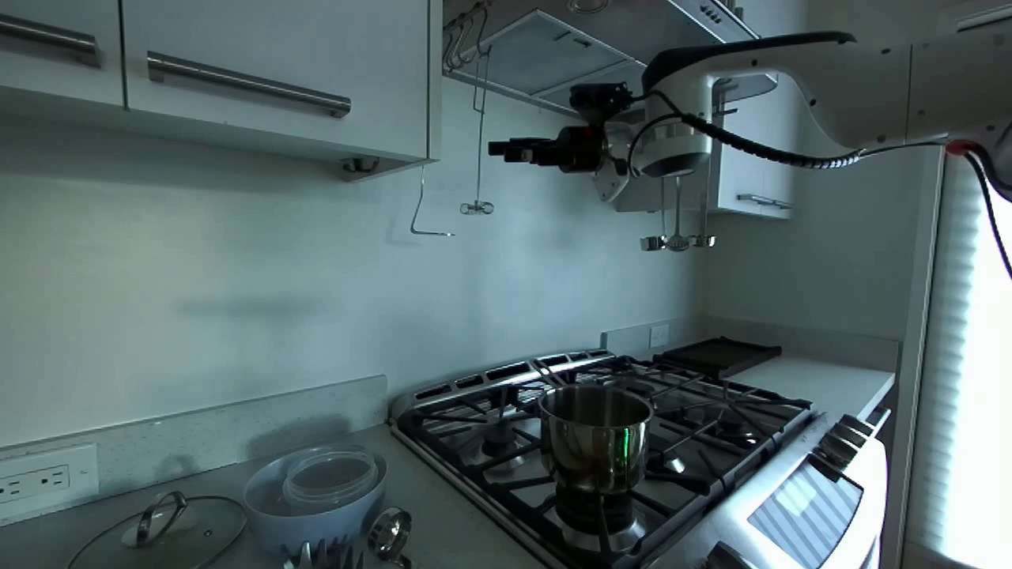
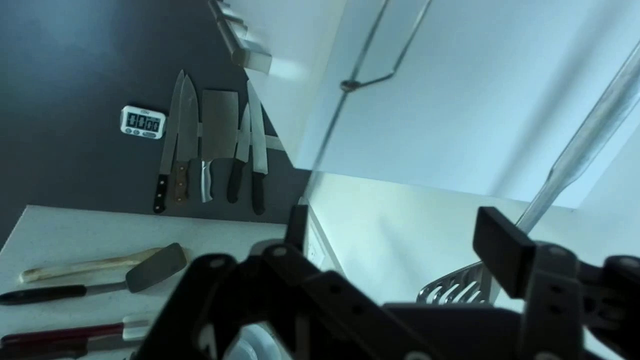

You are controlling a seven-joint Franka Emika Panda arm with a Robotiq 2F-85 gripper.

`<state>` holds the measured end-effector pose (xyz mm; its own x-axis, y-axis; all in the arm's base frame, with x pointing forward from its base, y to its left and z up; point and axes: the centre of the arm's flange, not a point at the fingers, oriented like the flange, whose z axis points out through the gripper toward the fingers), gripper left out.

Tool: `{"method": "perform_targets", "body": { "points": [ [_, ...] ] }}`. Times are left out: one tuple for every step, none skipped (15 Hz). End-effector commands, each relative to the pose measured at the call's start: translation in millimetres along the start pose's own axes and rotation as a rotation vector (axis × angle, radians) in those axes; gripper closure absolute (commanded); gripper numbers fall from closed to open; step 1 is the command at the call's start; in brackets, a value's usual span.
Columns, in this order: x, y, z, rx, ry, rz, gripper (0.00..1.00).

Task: Hang the coffee whisk on the hook above the stove

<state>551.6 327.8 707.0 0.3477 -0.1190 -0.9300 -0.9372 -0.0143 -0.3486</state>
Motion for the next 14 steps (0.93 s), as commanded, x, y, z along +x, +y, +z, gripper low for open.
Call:
{"method": "perform_targets", "body": {
  "points": [
    [1,15,-26,-0.086,0.087,-0.031,0.00],
    [1,18,-33,-0.109,0.117,-0.044,0.00],
    [1,20,-40,-0.132,0.125,-0.059,0.00],
    [-2,23,-48,-0.161,0.151,-0.068,0.00],
    [-3,27,-56,-0.187,0.157,-0.081,0.00],
    [-7,31,-65,-0.220,0.185,-0.098,0.00],
    [-11,34,-73,-0.250,0.235,-0.133,0.00],
    [-14,39,-82,-0.273,0.268,-0.158,0.00],
    [-18,44,-92,-0.286,0.316,-0.187,0.00],
    [-22,49,-100,-0.297,0.347,-0.209,0.00],
    [-27,54,-109,-0.313,0.388,-0.238,0.00],
    [-29,60,-117,-0.316,0.419,-0.265,0.00],
    [-34,63,-123,-0.297,0.448,-0.286,0.00],
    [-33,67,-128,-0.265,0.468,-0.300,0.00]
  ]
}}
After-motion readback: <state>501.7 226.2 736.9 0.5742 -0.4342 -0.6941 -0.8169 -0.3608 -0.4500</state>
